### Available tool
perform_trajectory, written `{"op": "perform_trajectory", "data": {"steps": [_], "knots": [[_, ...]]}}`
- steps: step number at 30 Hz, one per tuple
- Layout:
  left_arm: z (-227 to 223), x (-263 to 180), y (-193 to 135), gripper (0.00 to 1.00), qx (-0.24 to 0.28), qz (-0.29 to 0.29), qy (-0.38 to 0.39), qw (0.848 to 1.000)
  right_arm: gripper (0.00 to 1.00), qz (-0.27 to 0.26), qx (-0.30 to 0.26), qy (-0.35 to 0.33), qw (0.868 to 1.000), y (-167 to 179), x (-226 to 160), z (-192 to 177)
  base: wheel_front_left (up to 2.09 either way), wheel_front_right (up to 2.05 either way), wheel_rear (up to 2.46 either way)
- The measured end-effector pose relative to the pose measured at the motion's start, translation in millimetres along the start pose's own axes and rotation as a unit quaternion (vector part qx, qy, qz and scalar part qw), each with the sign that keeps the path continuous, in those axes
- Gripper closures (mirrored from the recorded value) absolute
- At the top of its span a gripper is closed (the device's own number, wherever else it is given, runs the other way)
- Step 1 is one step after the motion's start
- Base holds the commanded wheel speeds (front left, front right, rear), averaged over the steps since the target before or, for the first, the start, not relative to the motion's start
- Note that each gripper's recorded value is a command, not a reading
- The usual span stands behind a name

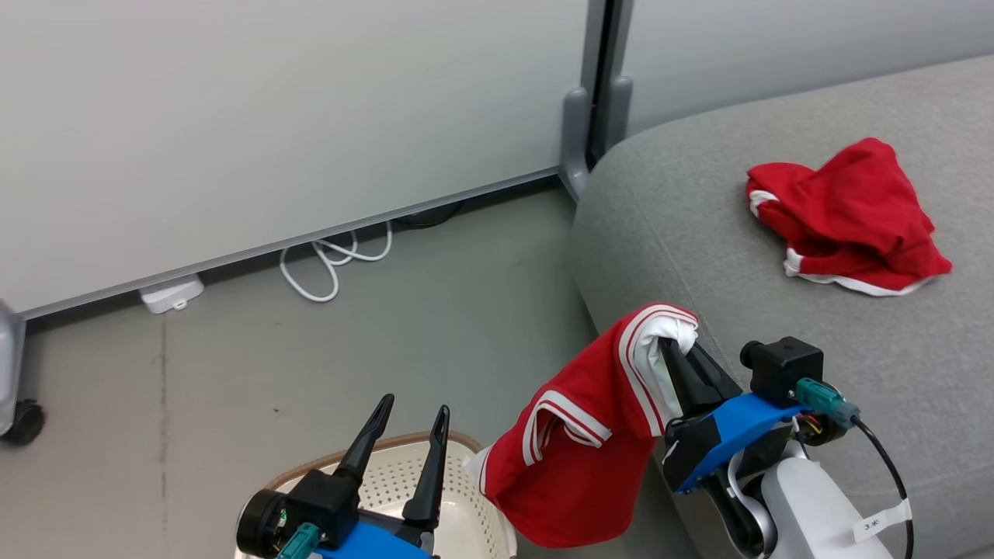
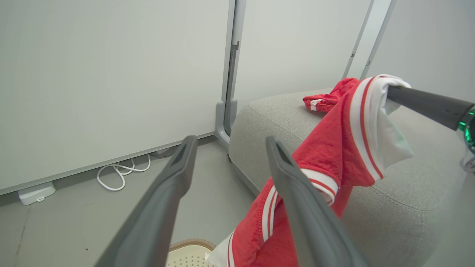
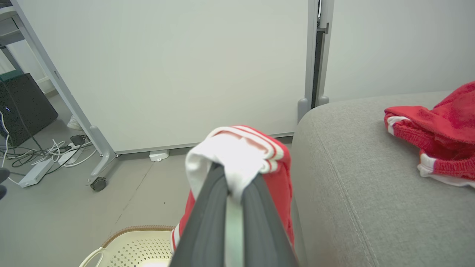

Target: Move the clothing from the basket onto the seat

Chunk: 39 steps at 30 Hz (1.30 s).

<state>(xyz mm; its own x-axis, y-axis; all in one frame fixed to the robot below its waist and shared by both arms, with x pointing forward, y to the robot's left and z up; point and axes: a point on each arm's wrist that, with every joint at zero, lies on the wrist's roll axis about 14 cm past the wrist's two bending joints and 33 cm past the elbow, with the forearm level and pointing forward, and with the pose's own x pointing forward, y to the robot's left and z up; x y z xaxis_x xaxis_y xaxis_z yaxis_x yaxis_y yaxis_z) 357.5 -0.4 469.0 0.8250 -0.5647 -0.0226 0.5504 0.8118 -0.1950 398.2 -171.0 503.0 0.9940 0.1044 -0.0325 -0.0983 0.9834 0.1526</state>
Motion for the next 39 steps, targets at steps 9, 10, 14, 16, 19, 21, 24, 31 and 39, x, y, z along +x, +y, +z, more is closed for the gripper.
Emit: {"op": "perform_trajectory", "data": {"steps": [9,10,14,16,19,21,24,31,39], "knots": [[-6.9,16.5,-20.8,0.00,-0.005,-0.041,0.011,0.999,1.00,-0.042,0.000,-0.001,0.999,-27.7,-15.4,0.5,0.00,0.00,0.00],[-7.6,18.0,-23.1,0.00,-0.005,-0.046,0.012,0.999,1.00,-0.046,0.001,-0.001,0.999,-30.3,-16.9,0.6,0.00,0.00,0.00],[-10.0,22.5,-29.6,0.00,-0.006,-0.058,0.015,0.998,1.00,-0.058,0.001,-0.002,0.998,-37.9,-21.9,0.6,0.00,0.00,0.00],[-10.8,24.3,-32.1,0.00,-0.007,-0.063,0.016,0.998,1.00,-0.063,0.001,-0.002,0.998,-41.2,-24.2,0.5,0.00,0.00,0.00],[-10.2,27.9,-34.9,0.00,-0.006,-0.069,0.015,0.997,1.00,-0.068,0.001,-0.002,0.998,-44.5,-26.3,0.1,0.00,0.00,0.00],[-10.6,28.9,-35.4,0.00,-0.007,-0.070,0.016,0.997,1.00,-0.070,0.002,-0.002,0.998,-45.8,-26.7,-0.4,0.00,0.00,0.00],[-12.1,29.2,-35.2,0.00,-0.005,-0.071,0.018,0.997,1.00,-0.072,0.003,-0.001,0.997,-47.0,-26.2,-1.5,0.00,0.00,0.00],[-15.8,32.4,-30.9,0.00,-0.005,-0.069,0.022,0.997,1.00,-0.084,0.014,-0.010,0.996,-56.4,-17.5,2.8,0.00,0.00,0.00],[-16.7,50.1,-21.8,0.00,0.002,-0.078,0.016,0.997,1.00,-0.108,-0.020,-0.070,0.991,-90.8,23.7,63.4,0.00,0.00,0.00]]}}
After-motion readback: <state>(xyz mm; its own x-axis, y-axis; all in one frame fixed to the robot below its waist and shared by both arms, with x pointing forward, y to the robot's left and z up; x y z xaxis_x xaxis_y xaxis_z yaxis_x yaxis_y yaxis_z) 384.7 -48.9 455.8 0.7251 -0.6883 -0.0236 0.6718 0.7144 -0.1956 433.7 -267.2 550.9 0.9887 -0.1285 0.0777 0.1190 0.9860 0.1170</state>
